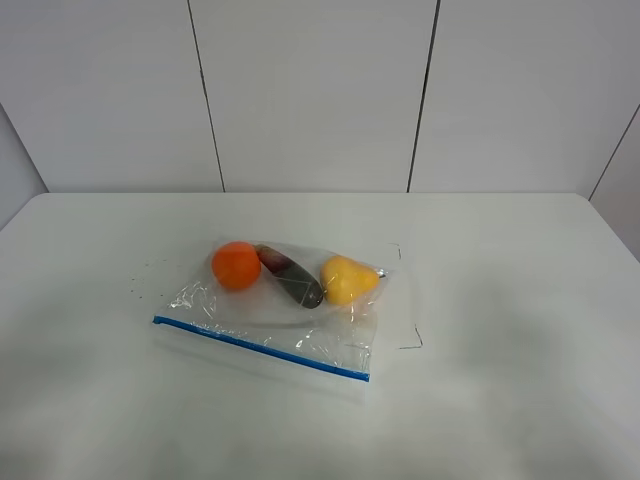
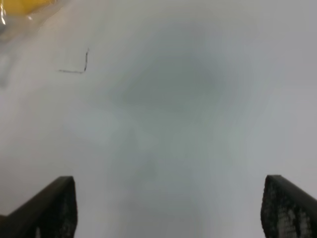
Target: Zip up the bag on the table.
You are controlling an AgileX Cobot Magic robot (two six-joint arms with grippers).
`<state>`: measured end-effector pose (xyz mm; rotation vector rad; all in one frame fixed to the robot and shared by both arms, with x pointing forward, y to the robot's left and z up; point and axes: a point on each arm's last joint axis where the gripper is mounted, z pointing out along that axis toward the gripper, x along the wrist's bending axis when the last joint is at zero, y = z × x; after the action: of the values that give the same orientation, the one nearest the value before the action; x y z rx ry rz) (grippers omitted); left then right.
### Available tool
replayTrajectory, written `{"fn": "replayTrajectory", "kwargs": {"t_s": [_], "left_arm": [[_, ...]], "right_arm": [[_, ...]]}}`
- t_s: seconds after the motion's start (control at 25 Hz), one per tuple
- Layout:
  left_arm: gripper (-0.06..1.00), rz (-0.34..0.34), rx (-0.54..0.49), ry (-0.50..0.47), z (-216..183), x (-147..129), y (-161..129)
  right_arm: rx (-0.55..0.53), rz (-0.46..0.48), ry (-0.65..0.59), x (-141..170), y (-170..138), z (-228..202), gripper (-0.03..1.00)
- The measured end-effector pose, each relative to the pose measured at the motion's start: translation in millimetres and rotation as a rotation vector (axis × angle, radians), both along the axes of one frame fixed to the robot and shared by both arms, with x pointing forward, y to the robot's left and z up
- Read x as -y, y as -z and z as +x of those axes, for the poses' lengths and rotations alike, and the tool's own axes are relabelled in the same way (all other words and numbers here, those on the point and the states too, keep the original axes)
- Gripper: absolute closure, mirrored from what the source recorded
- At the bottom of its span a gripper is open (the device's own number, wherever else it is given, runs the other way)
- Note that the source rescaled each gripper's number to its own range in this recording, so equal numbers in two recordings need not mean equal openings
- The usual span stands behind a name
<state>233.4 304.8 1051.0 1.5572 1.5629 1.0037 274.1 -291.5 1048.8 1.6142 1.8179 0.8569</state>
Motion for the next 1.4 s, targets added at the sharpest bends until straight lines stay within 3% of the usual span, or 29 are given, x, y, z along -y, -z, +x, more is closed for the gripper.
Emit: {"fn": "replayTrajectory", "kwargs": {"t_s": [0.52,0.88,1.4], "left_arm": [[0.05,0.000,0.000,0.000,0.0,0.0,0.0],[0.05,0.000,0.001,0.000,0.0,0.0,-0.1],[0.05,0.000,0.001,0.000,0.0,0.0,-0.1]], "right_arm": [[0.015,0.005,0.044,1.3,-0.6,-2.0,0.02],[0.244,0.014,0.068,1.3,-3.9,-37.1,0.02],[0.251,0.018,0.066,0.9,-3.9,-38.4,0.02]]}}
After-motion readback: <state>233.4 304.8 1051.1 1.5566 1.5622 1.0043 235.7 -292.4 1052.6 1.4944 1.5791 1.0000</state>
